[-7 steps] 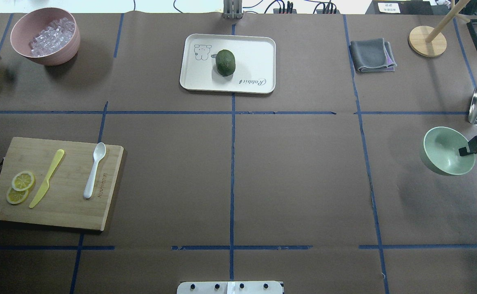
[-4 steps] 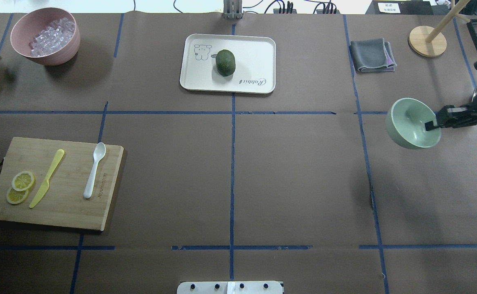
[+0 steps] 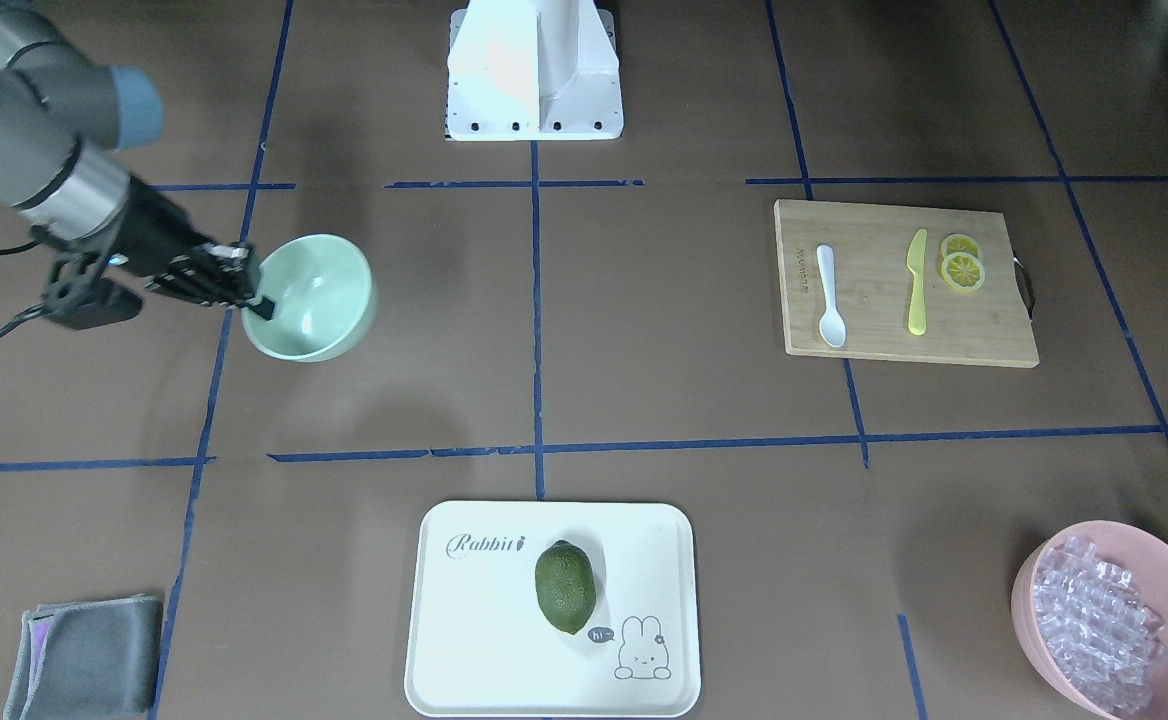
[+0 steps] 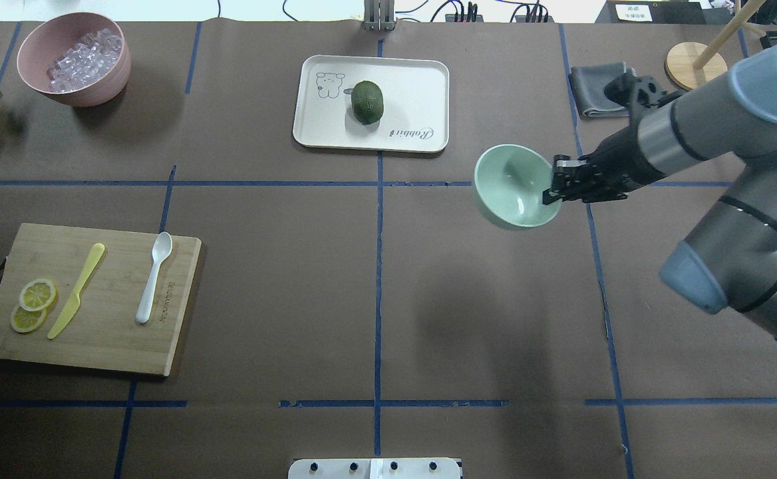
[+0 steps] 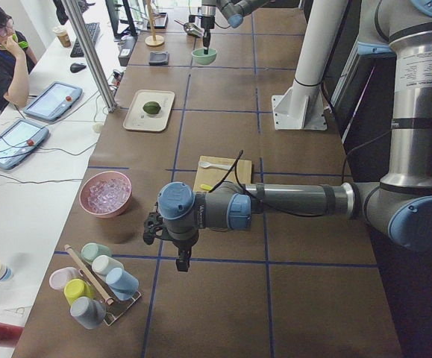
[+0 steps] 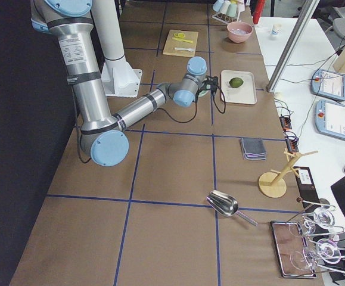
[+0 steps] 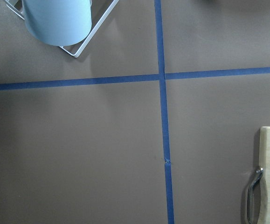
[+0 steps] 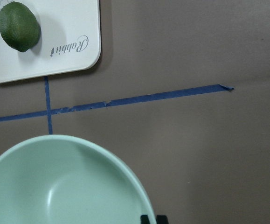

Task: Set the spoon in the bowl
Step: 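Lift the green bowl with the right gripper and carry it toward table center, then lower the green bowl onto the table center and open the right gripper, then withdraw the right gripper while the left gripper reaches over the white spoon, then lower the left gripper onto the white spoon handle and close it, then lift the white spoon with the left gripper and carry it over the bowl, then lower the spoon into the green bowl and open the left gripper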

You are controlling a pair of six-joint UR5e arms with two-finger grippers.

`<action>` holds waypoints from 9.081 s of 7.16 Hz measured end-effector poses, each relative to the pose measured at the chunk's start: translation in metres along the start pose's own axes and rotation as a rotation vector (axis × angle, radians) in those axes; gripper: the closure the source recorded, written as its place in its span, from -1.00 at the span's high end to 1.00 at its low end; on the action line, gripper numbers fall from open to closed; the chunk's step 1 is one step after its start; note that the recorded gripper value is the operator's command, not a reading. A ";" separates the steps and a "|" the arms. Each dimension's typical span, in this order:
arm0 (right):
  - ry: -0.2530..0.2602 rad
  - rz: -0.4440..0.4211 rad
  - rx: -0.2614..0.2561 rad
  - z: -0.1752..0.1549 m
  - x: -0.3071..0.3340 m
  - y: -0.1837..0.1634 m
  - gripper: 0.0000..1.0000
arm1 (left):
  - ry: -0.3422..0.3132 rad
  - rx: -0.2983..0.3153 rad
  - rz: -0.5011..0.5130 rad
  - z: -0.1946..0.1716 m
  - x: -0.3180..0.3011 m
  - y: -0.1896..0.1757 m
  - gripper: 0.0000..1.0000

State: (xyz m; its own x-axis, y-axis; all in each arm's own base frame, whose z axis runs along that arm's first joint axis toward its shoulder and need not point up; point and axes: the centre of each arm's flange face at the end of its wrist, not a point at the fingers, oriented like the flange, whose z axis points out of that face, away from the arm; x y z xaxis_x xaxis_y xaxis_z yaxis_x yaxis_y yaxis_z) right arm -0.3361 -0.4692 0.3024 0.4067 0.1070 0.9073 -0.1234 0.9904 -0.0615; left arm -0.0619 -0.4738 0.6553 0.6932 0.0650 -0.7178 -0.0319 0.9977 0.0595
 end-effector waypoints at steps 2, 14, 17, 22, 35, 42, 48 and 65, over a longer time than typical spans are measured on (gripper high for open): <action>0.121 -0.041 0.064 0.065 -0.090 0.076 -0.98 | 0.001 0.000 0.001 0.000 0.001 -0.001 1.00; 0.213 -0.025 0.096 0.168 -0.154 0.115 -0.26 | 0.002 -0.001 0.000 0.001 0.000 0.001 1.00; 0.209 -0.024 0.092 0.168 -0.156 0.118 0.99 | 0.002 -0.002 0.000 0.001 -0.001 0.000 1.00; 0.160 -0.024 0.104 0.135 -0.168 0.111 0.99 | -0.003 0.029 0.031 -0.015 0.017 -0.007 1.00; 0.401 -0.320 -0.022 -0.163 0.186 -0.050 0.99 | 0.028 0.147 -0.092 0.157 0.458 0.035 0.88; 0.405 -0.308 -0.026 -0.164 0.193 -0.052 0.99 | 0.003 0.117 -0.077 0.178 0.458 0.044 0.60; 0.406 -0.305 -0.026 -0.162 0.192 -0.055 0.99 | 0.016 0.113 -0.064 0.175 0.465 0.049 -0.83; 0.411 -0.292 -0.034 -0.160 0.200 -0.054 0.99 | 0.136 -0.099 -0.214 0.079 0.813 0.015 0.13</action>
State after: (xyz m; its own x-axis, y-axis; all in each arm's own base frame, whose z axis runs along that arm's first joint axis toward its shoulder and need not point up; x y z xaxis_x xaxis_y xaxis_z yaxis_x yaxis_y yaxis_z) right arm -0.1039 -0.4876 0.4203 0.7436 -0.1559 0.6503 0.0752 0.9858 0.1503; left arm 0.5583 -0.4070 0.1274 0.5886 -0.1523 -0.7939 0.0297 0.9855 -0.1671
